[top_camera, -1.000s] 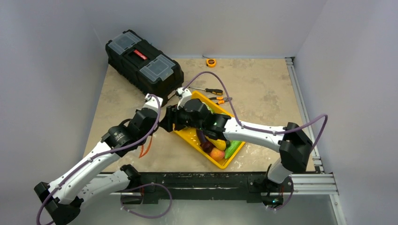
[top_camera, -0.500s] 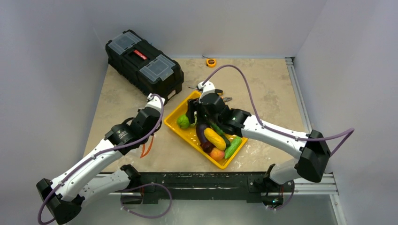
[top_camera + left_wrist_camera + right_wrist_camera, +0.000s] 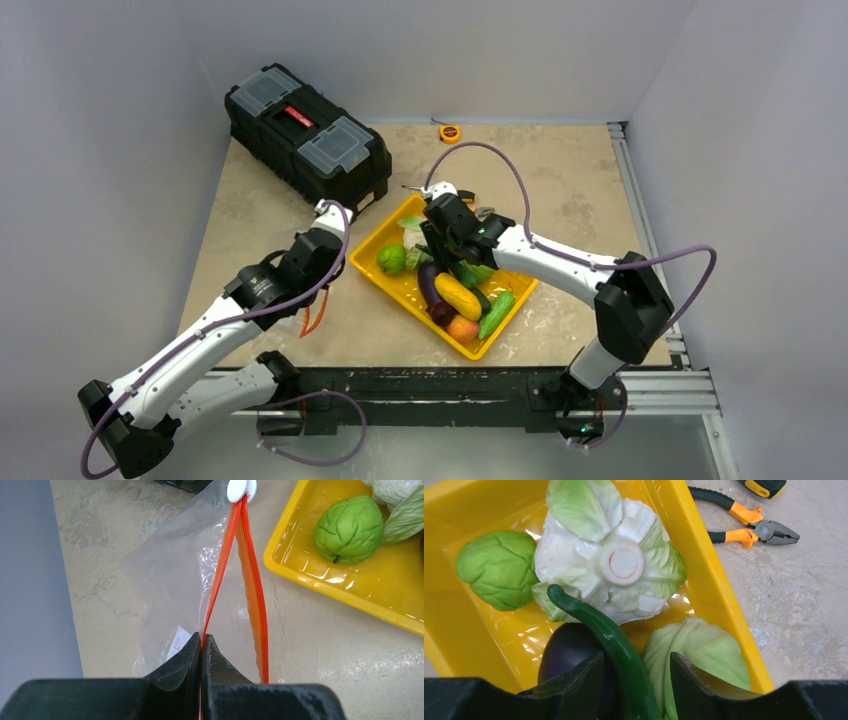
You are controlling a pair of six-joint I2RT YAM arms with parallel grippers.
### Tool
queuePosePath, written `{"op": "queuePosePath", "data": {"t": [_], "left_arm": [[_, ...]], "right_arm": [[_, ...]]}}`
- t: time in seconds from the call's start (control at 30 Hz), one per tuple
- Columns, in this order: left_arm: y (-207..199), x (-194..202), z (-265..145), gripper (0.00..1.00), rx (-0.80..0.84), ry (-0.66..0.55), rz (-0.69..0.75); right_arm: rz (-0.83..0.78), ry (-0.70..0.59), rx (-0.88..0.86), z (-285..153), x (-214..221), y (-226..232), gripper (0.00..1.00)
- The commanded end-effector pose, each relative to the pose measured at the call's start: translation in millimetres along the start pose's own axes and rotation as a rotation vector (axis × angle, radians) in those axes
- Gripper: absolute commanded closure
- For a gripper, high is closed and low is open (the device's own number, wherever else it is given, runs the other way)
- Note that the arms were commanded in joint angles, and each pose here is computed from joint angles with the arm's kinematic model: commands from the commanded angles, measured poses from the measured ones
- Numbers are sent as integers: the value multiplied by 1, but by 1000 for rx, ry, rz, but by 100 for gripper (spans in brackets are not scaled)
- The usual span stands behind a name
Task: Place the food in the zip-top bag and seal the zipper
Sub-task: Pick up the fake vegetable from the bin.
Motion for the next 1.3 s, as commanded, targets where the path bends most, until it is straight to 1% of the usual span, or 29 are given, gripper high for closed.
{"op": "queuePosePath", "data": {"t": [0.0, 0.37, 0.6, 0.77, 0.83, 0.9, 1.0, 1.27], "left_arm": [[0, -10, -3, 100, 8, -39, -26], [-3, -10, -1, 100, 18, -30, -18], [-3, -9, 0, 100, 16, -24, -12], [-4, -9, 1, 100, 16, -18, -8], [-4, -9, 1, 100, 15, -16, -7], [-4, -8, 1, 100, 16, -13, -6], [-5, -8, 1, 100, 19, -14, -7], [-5, -9, 2, 100, 20, -10, -5]], "right_arm": [[-52, -19, 8, -9, -14, -2, 51], [-81, 13, -21, 7, -7, 5, 60], [-94, 20, -52, 17, -5, 12, 61], [-99, 21, -50, 22, -2, 12, 66], [-102, 20, -49, 22, -4, 12, 72], [-100, 8, -48, 19, -7, 12, 77], [-86, -37, -40, 8, -16, 9, 80], [-22, -220, -67, -28, -43, 2, 90]]}}
Point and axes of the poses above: each gripper's point midway between its finger pads, its own z axis out along the fingers, its own y axis along the line the jaws close on, x = y × z, the point moved 5 cm from there along -z, back along the fingers, and after that the axes turned 1 degree about z, right-handed, at the moved point
